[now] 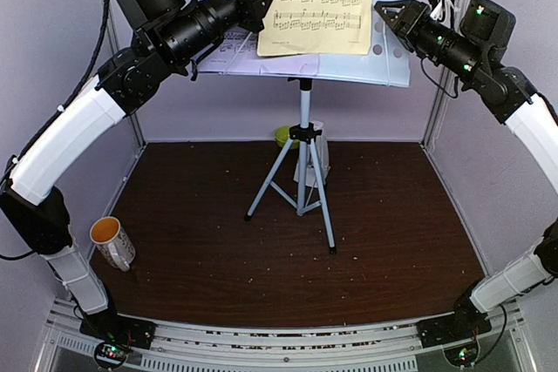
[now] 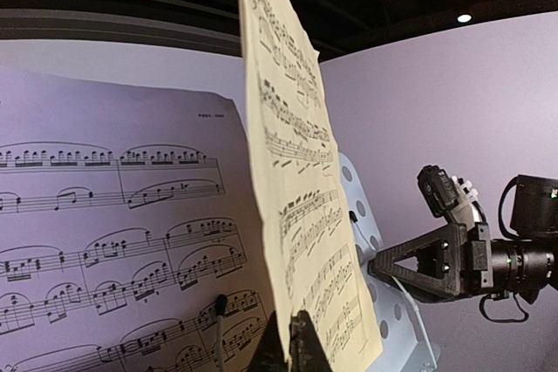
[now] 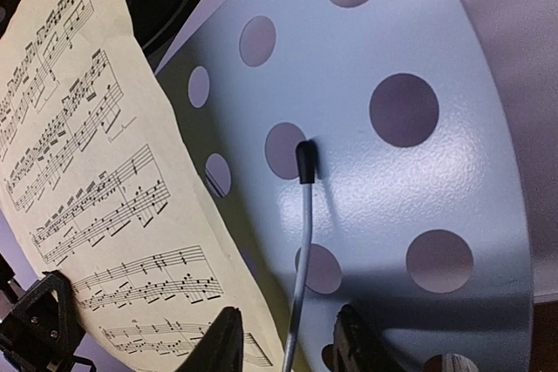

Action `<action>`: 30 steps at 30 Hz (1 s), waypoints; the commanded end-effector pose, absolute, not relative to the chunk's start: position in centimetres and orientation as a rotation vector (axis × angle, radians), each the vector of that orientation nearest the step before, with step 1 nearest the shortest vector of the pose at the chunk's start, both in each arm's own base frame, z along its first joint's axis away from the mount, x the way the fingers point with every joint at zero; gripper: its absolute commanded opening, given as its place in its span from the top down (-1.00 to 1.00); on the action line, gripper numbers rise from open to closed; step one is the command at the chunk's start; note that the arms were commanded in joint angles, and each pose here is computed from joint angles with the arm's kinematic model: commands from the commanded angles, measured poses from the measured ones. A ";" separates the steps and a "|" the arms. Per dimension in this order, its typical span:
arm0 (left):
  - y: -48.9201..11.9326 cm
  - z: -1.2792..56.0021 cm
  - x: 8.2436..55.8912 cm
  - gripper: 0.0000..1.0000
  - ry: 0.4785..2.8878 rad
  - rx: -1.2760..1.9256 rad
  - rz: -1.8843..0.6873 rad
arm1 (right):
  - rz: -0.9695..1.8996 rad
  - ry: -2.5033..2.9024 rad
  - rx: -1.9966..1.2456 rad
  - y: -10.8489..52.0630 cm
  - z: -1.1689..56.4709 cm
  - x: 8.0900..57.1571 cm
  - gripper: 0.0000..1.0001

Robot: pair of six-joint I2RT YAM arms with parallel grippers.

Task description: Set up the instrument practice props

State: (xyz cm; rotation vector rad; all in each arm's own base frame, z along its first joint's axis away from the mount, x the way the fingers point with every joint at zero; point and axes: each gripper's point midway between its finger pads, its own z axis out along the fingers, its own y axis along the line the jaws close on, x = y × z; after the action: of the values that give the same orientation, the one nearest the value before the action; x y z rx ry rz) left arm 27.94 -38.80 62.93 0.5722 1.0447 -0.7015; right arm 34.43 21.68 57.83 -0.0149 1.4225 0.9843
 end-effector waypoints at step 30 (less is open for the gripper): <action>-40.5 64.0 28.8 1.00 1.001 0.577 -0.692 | 0.942 1.168 -0.242 22.1 60.1 31.5 1.00</action>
State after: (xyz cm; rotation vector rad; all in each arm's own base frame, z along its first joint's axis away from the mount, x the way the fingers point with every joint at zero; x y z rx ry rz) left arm 28.98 -39.66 63.30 0.5569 1.0349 -0.6740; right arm 33.04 22.50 58.74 -0.1863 1.2496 0.9553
